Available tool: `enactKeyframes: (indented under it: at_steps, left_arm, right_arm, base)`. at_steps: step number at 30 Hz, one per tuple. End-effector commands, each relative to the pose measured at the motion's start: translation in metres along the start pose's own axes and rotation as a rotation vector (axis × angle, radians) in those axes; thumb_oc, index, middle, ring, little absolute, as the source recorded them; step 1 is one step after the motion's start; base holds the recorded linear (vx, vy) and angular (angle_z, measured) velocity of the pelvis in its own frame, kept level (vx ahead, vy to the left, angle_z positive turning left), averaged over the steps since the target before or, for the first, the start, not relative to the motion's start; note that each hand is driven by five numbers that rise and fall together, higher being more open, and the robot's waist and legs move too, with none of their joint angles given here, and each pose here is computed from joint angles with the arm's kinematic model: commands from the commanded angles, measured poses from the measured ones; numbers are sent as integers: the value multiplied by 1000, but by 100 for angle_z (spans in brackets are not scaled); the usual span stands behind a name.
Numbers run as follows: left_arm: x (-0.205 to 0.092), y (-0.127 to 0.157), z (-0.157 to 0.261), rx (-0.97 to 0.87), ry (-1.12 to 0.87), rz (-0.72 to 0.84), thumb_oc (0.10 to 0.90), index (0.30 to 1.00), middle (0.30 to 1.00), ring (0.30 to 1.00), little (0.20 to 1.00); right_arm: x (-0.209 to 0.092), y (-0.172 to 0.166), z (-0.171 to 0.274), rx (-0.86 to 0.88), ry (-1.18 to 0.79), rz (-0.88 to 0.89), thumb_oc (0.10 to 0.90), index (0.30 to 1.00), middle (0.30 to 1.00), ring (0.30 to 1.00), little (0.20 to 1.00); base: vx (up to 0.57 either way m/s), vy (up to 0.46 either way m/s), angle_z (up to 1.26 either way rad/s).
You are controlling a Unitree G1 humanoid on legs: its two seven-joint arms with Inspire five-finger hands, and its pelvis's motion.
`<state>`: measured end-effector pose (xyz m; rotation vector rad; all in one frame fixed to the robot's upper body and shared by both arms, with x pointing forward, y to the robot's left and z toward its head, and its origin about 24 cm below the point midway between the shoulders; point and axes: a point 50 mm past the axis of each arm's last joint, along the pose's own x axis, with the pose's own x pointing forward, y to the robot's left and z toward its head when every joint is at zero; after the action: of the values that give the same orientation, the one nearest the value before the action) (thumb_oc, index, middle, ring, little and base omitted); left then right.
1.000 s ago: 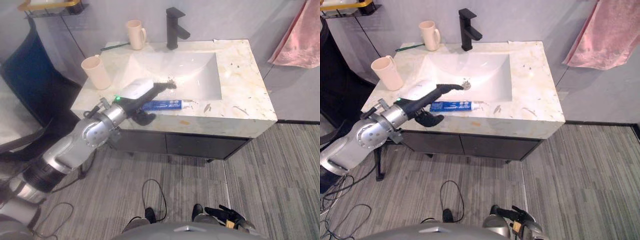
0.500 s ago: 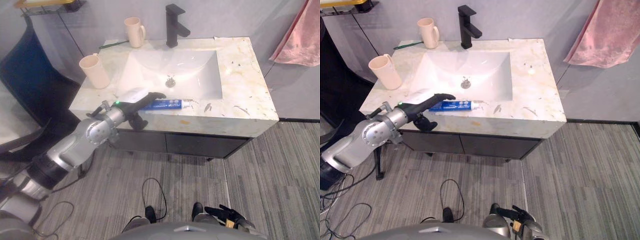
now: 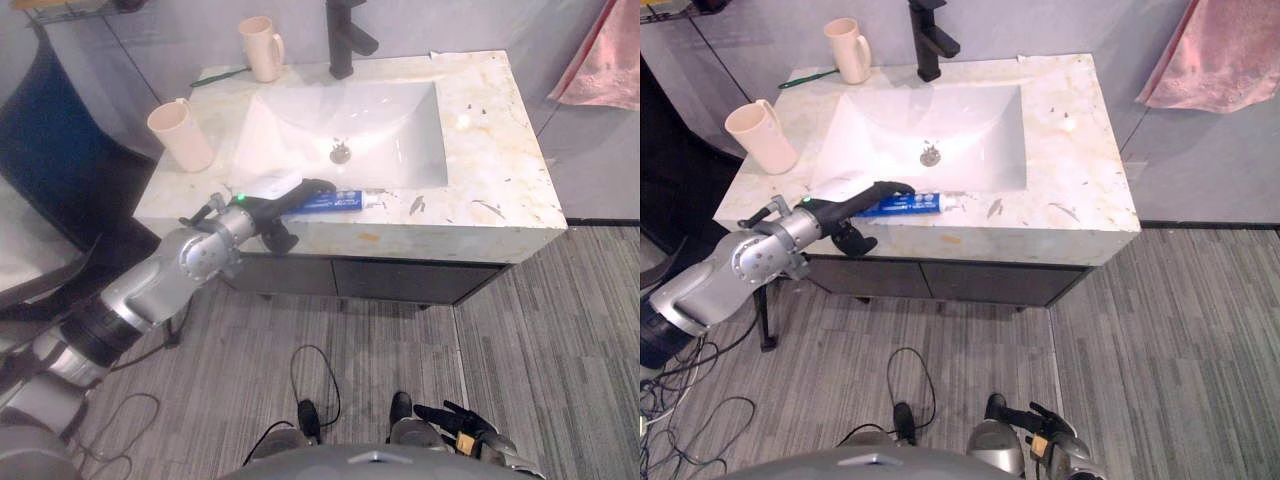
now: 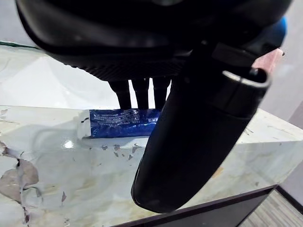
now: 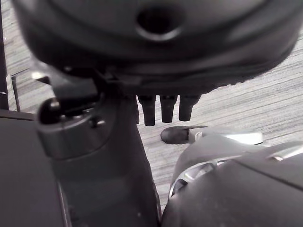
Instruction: Organize the bathroom.
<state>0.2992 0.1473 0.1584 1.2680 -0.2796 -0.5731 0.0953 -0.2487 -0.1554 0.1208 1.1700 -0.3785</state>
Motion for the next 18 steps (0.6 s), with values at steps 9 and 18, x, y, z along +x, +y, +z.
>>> enactKeyframes:
  at_steps: [9, 18]
  left_arm:
    - [17, 75, 17, 187, -34, 245, 800, 900, 900, 900, 900]
    - [14, 82, 16, 187, -17, 261, 800, 900, 900, 900, 900]
  right_arm:
    - [-4, -33, -9, -49, 59, -93, 800, 900, 900, 900, 900]
    - [-4, -37, -10, -57, 61, -93, 800, 900, 900, 900, 900]
  base:
    - [22, 12, -2]
    - [0, 0, 0]
